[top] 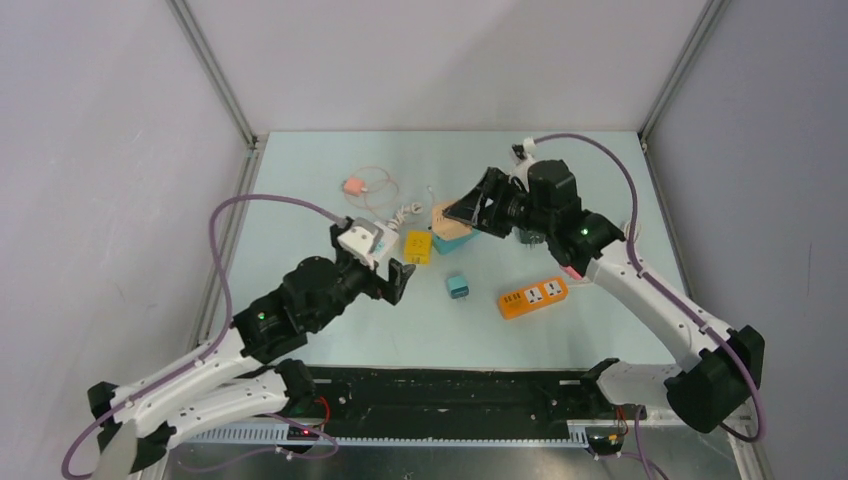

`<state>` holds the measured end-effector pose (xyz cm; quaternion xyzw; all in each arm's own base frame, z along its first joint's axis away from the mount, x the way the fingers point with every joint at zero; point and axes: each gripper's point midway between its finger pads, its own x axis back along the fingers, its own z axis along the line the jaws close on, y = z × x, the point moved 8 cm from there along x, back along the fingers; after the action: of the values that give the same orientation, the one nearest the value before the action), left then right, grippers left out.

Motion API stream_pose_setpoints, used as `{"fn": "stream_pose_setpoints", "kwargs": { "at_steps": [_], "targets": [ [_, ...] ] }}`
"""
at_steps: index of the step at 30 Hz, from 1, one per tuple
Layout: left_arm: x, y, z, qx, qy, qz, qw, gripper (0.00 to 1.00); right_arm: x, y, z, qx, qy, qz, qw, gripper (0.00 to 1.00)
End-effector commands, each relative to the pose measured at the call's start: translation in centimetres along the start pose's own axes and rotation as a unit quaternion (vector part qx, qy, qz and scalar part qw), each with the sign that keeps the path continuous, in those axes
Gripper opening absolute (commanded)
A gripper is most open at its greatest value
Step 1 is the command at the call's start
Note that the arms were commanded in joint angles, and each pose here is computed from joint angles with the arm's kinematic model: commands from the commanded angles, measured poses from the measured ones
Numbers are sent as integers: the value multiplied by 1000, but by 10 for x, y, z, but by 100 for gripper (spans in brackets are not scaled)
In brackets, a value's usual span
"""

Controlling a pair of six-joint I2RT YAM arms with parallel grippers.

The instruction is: Insert the plug

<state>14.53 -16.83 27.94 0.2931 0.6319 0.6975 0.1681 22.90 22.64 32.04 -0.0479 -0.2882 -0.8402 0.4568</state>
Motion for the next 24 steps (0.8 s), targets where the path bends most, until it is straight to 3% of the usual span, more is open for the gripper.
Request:
{"fn": "stream_pose_setpoints", "kwargs": {
  "at_steps": [1, 8, 14, 21, 24],
  "targets": [
    [29, 29, 20, 137, 95, -43, 985, 100, 4, 8, 16, 185, 48, 36, 981, 20],
    [84, 38, 71, 154, 292, -94, 939, 100, -39, -13, 30, 309, 33, 102, 945, 17],
    [113, 42, 86, 159, 328, -127, 922, 99, -108, -50, 35, 363, 6, 176, 915, 17],
    [133, 44, 98, 124, 366, -110, 916, 98, -173, -102, 58, 483, -22, 208, 850, 18],
    [147, 47, 105, 130, 386, -118, 906, 98, -194, -120, 63, 490, -7, 219, 844, 18]
  ]
}}
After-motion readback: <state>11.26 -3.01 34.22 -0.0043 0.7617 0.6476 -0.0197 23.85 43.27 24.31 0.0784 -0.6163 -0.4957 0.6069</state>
